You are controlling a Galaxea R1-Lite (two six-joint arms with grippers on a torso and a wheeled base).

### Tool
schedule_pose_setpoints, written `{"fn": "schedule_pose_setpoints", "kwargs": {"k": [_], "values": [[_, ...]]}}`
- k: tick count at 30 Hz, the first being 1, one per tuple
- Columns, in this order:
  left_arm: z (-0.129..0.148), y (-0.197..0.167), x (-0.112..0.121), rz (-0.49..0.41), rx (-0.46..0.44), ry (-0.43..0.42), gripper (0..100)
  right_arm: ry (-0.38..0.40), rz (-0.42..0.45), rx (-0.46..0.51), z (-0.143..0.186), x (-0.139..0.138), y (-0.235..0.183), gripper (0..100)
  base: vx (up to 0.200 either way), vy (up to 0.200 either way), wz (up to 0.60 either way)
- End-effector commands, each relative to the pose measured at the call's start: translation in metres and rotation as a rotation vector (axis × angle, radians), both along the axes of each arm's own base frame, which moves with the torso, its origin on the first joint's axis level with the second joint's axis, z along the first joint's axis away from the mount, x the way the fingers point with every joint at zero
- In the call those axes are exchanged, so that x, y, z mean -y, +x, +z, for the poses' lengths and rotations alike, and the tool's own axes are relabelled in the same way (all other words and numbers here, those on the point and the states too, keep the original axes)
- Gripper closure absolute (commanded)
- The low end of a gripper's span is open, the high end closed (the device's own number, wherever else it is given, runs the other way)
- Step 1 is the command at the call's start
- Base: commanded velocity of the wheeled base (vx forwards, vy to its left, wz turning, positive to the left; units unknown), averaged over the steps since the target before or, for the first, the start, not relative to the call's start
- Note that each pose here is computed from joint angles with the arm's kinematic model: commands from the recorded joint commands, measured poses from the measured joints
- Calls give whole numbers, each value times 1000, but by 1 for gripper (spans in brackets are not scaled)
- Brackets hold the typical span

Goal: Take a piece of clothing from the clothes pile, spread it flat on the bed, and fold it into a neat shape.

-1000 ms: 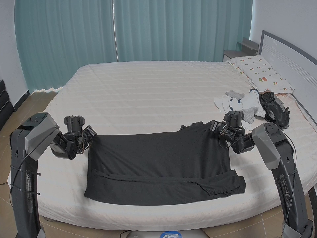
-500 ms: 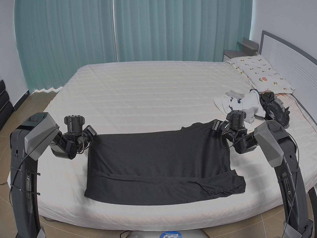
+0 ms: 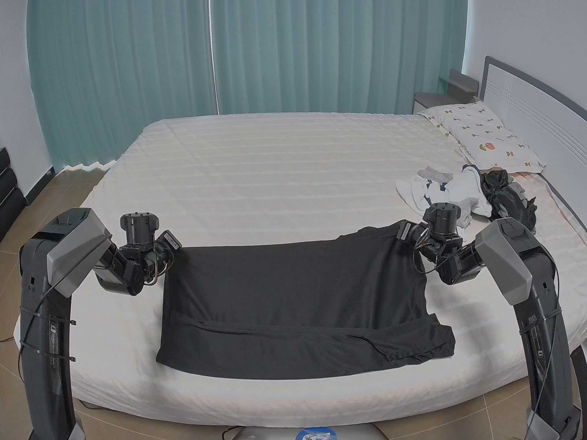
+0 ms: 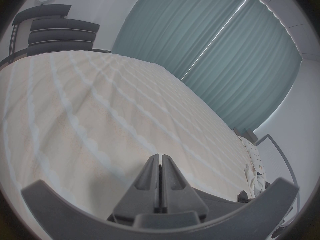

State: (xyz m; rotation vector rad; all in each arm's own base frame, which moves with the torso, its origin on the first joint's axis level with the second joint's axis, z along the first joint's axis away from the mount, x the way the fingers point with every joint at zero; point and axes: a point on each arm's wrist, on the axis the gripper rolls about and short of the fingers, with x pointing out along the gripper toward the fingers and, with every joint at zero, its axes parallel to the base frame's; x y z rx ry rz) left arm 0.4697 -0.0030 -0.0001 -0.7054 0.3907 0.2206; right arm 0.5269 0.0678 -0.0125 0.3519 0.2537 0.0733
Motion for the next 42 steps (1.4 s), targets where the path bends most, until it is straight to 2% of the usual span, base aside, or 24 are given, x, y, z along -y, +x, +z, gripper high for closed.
{"fn": "schedule_pose_setpoints", "kwargs": {"k": [1, 6, 42], "values": [[0, 0, 0, 4, 0, -5, 100, 0, 7, 3, 3, -3, -2, 100, 0, 0, 0], [2, -1, 0, 21, 6, -46, 100, 0, 7, 2, 3, -3, -3, 100, 0, 0, 0], [5, -11, 1, -17, -18, -70, 100, -5, 9, -41, 2, -1, -22, 100, 0, 0, 0]]}}
